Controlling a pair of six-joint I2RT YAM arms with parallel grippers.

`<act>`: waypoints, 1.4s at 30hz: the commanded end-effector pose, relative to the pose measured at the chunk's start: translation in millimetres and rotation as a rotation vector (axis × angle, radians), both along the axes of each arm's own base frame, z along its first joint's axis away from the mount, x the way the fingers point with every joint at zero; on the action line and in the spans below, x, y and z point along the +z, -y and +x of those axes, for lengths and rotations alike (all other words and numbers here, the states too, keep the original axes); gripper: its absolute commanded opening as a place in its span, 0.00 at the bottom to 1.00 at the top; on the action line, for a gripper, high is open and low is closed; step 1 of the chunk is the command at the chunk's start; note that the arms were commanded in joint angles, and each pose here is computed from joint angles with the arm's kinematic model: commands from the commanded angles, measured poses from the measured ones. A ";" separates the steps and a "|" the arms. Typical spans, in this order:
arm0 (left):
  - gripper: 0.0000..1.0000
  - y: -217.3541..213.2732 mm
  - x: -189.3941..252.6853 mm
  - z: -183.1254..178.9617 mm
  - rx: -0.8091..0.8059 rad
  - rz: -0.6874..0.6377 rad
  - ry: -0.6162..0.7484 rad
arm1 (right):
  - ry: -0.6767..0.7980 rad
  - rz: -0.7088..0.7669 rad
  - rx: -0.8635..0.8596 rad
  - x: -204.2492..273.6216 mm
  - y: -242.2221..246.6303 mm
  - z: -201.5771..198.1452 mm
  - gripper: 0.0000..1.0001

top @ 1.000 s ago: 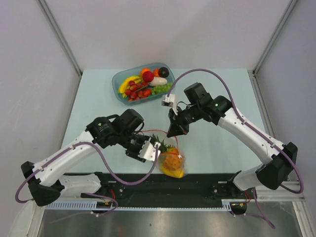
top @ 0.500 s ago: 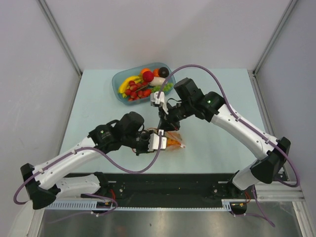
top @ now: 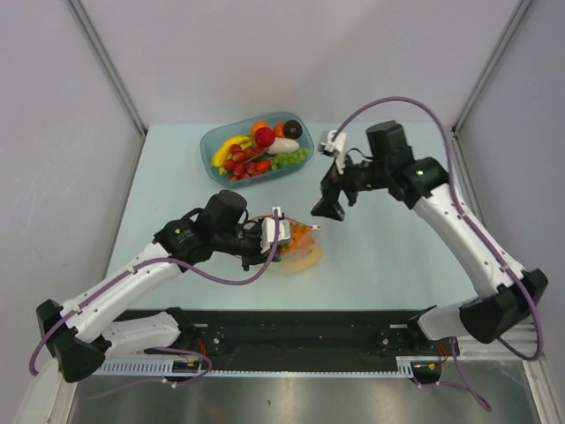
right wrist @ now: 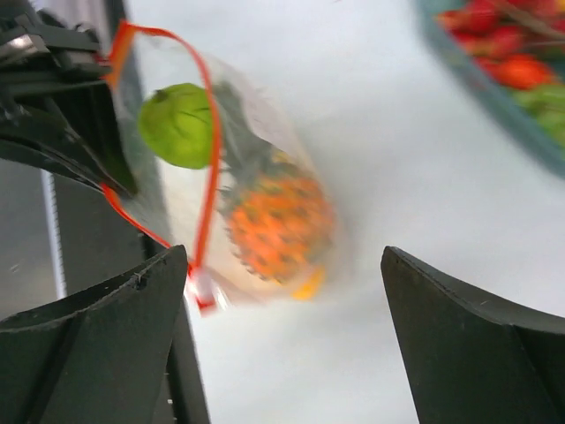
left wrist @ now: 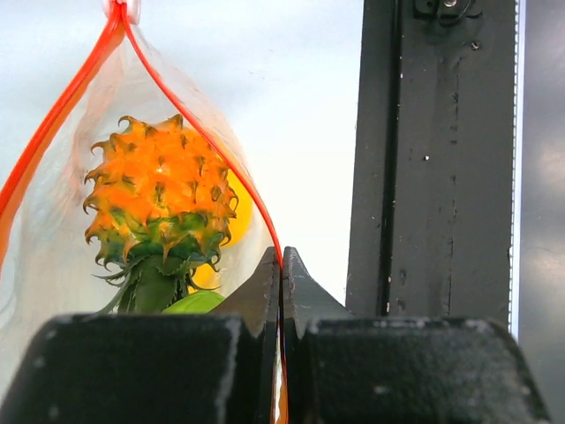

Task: Place the food in the zip-top bag and seal the zipper
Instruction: Zip the zipper food storage bag at the center of the board.

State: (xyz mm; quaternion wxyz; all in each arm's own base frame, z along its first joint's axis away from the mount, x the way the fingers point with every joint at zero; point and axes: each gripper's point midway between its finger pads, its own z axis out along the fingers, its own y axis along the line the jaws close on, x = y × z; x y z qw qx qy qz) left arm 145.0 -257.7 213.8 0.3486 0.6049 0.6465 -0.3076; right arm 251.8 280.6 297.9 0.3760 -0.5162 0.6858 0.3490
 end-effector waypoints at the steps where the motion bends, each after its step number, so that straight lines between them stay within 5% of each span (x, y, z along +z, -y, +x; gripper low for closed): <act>1: 0.00 5.2 16.9 -1.1 -0.015 -0.060 -0.010 | 0.153 0.063 -0.040 34.1 40.4 -15.3 0.97; 7: 0.00 0.8 20.5 -2.9 -0.038 -0.055 -0.010 | 0.251 0.025 0.009 -9.0 63.7 -46.2 0.96; 13: 0.00 -3.5 13.5 -11.4 -0.081 -0.034 -0.027 | 0.393 0.154 -0.016 -8.7 50.4 -42.6 0.95; 23: 0.00 -4.1 3.6 -8.4 -0.081 -0.011 -0.049 | 0.399 0.247 0.016 -37.5 13.5 -41.6 0.88; 37: 0.00 -2.9 10.1 3.6 -0.031 -0.040 -0.091 | 0.409 0.216 0.065 -56.7 10.4 -48.7 0.39; 42: 0.00 -3.3 11.4 3.3 -0.036 -0.042 -0.090 | 0.413 0.218 0.069 -54.1 10.7 -49.3 0.15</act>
